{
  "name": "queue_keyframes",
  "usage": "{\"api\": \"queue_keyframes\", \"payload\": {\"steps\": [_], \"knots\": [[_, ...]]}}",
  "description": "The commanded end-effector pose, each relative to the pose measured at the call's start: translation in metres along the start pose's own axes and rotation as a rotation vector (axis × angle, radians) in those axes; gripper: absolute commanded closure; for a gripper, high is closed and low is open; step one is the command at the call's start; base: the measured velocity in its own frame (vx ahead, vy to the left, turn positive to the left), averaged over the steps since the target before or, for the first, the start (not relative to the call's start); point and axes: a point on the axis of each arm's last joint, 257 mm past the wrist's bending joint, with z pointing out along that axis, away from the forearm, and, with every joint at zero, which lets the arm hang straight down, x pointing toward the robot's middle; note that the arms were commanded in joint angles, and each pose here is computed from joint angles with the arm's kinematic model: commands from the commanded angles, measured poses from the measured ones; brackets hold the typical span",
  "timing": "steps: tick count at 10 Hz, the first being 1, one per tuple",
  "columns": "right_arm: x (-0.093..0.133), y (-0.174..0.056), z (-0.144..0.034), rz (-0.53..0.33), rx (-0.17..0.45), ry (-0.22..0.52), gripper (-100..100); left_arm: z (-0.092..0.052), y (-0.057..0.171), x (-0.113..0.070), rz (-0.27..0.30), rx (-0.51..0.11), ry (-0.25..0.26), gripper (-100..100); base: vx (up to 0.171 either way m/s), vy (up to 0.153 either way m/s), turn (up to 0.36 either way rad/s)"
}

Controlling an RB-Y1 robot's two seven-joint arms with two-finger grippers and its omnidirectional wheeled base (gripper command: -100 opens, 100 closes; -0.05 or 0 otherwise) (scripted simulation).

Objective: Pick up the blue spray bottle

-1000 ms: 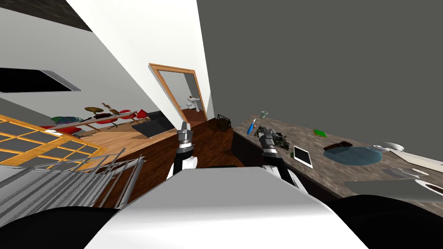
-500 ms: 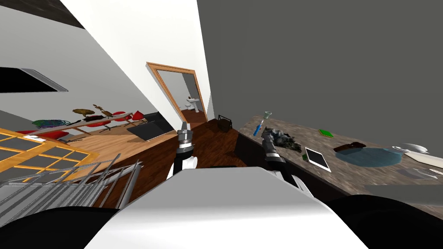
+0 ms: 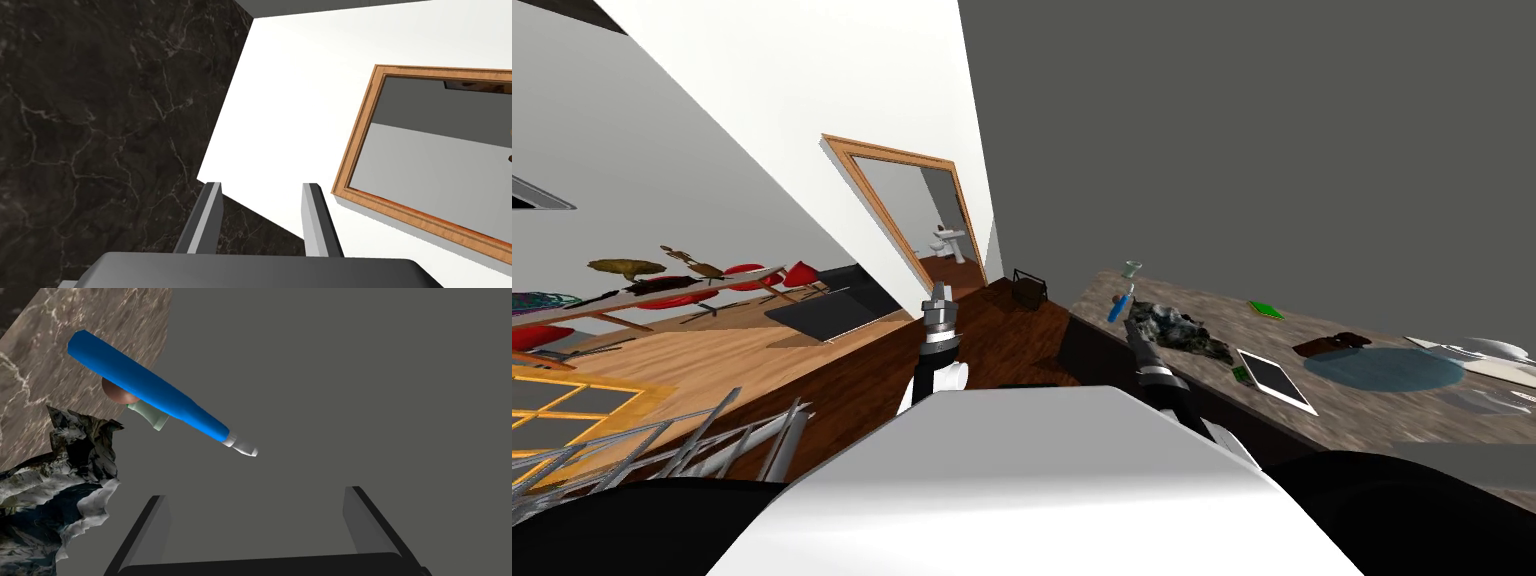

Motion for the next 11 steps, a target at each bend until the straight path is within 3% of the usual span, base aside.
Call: {"api": "queue_keyframes", "payload": {"steps": [1, 6, 11], "knots": [[-0.006, -0.019, -0.005, -0.088, 0.047, 0.009, -100, 0.000, 0.000, 0.000, 0.000, 0.000, 0.000, 0, 0.206, 0.072, -0.142], [-0.033, -0.071, -0.024, -0.376, 0.179, 0.041, -100, 0.000, 0.000, 0.000, 0.000, 0.000, 0.000, 0, 0.266, 0.074, -0.165], [-0.067, -0.108, -0.043, -0.648, 0.283, 0.078, -100, 0.000, 0.000, 0.000, 0.000, 0.000, 0.000, 0, 0.246, 0.070, -0.162]]}}
